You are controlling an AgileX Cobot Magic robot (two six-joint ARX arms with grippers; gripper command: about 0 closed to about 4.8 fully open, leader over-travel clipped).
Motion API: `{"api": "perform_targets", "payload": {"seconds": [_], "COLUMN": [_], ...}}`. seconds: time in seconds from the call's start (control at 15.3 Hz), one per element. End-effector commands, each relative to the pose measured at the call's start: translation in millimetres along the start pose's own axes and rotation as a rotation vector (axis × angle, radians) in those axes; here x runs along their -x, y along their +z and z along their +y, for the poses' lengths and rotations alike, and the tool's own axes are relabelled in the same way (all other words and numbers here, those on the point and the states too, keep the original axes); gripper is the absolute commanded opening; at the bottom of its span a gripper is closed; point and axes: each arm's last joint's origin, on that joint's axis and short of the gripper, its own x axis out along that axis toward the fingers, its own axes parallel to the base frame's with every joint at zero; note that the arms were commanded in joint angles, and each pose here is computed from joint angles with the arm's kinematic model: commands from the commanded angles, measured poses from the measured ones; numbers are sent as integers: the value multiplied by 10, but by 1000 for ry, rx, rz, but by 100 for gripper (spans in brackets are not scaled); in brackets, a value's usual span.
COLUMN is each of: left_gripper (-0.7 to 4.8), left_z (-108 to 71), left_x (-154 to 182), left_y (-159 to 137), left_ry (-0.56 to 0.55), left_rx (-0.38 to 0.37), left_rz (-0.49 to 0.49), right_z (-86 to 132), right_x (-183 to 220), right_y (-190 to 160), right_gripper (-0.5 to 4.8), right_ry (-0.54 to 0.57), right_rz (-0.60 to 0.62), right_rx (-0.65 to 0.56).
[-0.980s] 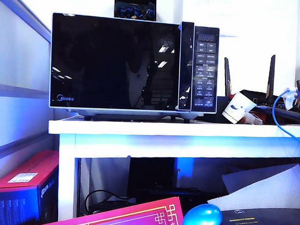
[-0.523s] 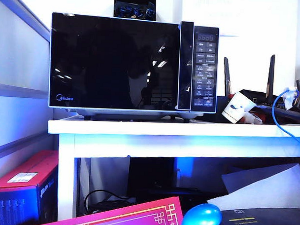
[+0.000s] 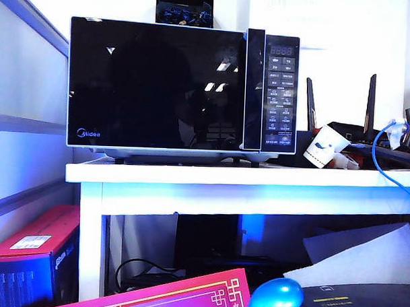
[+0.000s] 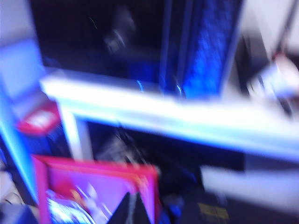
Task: Open the microwave door, place the box of snacks from the top of the microwave inside, then close the microwave door.
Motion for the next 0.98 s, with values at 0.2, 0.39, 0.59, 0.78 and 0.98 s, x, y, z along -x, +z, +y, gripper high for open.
{"api": "perform_targets", "payload": {"seconds": [0.2,0.39,0.59,0.78,0.98], "left_gripper": [-5,-5,-4,-4,-4], "left_z": [55,82,84,84,84], "left_x": [-132,-167,-166,-164,-164], "left_y": [-367,-532,-612,-622,-622], "left_ry": [64,108,102,103,103], "left_rx": [-13,-35,-32,-32,-32], "left_rz": [65,114,173,184,184], "right_z": [7,-14,-14,-14,-14], "right_x": [-148,-180,-188,-188,-188], "right_y": [-577,-898,-1071,-1069,-1069], "right_gripper": [-5,-5,-5,-5,-5], "right_ry": [-40,-130,-139,-138,-138], "right_rz": [130,217,255,254,254], "right_rx": [-71,-52,-68,-68,-68]}}
